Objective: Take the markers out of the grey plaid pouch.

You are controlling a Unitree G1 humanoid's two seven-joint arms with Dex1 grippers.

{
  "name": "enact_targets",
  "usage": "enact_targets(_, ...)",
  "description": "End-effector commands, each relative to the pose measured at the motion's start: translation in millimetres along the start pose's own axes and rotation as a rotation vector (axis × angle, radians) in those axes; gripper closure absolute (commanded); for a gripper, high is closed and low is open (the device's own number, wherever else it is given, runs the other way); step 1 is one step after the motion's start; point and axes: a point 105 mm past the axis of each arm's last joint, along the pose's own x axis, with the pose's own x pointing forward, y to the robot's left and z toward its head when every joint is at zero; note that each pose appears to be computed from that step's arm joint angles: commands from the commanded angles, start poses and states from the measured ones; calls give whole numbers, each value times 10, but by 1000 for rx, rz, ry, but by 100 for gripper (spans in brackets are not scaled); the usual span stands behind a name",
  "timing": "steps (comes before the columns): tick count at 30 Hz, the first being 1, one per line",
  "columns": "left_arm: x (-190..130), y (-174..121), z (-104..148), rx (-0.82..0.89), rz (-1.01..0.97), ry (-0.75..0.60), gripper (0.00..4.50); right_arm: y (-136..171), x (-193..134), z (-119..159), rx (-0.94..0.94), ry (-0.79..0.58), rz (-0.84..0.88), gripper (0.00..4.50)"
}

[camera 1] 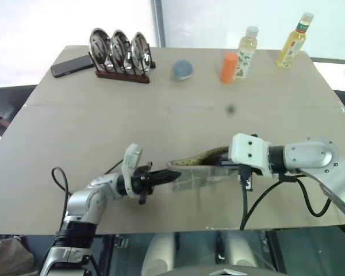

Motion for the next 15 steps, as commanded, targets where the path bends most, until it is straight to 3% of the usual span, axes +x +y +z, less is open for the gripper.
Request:
enact_targets(1,-14,-1,-49,3,1,14,450,-55,-72,-36,-46,31,-25,448)
enact_targets(9,54,-105,-94,23,-13,27,450,143,-150,-332,-133,182,102,448)
enact_targets(12,112,-252,-86,31,-20,23,450,208,-159,-421,-166,209,127,362)
enact_targets(15,186,-418,-10,37,-21,9,450,168,-108,-447,-242,212,67,232)
